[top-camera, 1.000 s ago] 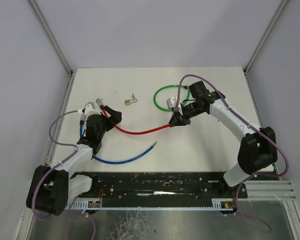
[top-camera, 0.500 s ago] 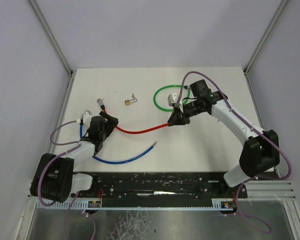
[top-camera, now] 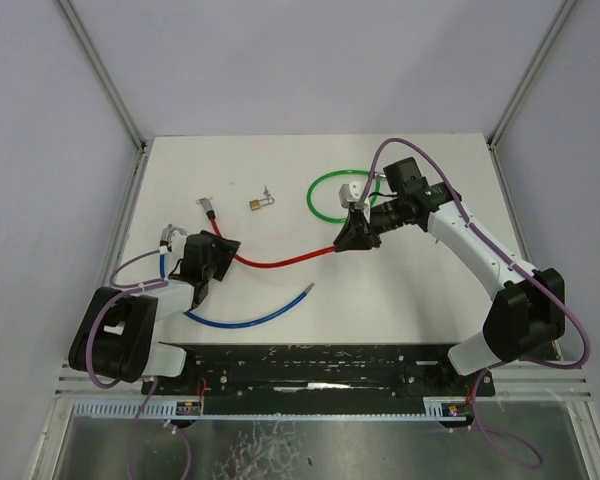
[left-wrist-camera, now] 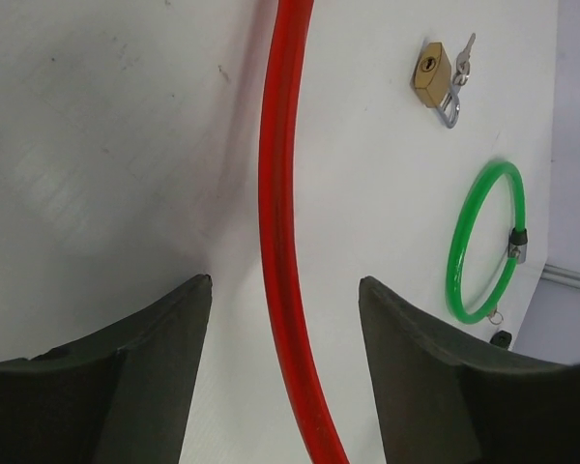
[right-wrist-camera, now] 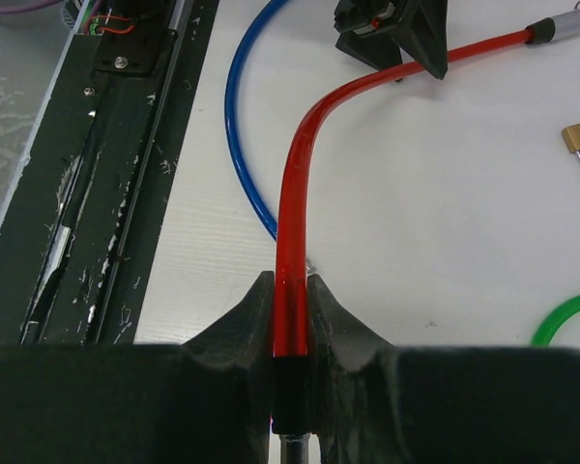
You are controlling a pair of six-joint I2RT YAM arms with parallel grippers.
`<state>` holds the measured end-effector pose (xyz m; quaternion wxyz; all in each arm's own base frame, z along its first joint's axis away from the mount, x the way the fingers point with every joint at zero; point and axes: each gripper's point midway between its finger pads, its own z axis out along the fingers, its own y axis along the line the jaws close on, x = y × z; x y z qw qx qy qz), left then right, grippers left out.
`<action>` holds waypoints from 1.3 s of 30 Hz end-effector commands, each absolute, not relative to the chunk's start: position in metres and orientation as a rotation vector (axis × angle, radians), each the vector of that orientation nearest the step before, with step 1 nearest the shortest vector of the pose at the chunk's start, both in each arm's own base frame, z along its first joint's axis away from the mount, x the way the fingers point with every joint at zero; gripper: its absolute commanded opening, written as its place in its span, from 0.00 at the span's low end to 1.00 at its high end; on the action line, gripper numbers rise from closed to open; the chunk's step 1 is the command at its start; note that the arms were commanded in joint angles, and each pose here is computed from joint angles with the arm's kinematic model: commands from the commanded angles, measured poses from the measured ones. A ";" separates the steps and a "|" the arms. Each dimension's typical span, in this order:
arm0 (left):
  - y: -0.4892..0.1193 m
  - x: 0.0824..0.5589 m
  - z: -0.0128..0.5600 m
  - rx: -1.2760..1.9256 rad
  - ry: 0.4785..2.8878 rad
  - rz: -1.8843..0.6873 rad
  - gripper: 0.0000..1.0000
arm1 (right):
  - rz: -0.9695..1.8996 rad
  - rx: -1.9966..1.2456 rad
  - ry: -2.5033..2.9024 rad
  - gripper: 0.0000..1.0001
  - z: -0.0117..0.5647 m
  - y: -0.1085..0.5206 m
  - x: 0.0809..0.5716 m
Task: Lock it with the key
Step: Pick up the lock from the center of the board.
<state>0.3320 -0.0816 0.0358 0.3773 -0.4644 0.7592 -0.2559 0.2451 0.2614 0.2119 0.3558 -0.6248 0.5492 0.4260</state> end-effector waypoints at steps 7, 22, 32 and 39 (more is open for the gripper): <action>-0.090 0.347 0.049 -1.246 1.867 -0.852 0.41 | 1.135 -1.632 1.283 0.00 0.240 0.265 0.234; -0.069 0.353 0.142 -0.820 1.690 -0.770 0.00 | 1.089 -1.723 1.401 0.00 0.198 0.258 0.247; -0.084 0.346 0.279 -0.371 1.386 -0.807 0.00 | 1.074 -1.713 1.431 0.21 0.182 0.260 0.257; -0.100 0.350 0.346 -0.197 1.317 -0.824 0.00 | 1.090 -1.678 1.405 0.45 0.199 0.260 0.253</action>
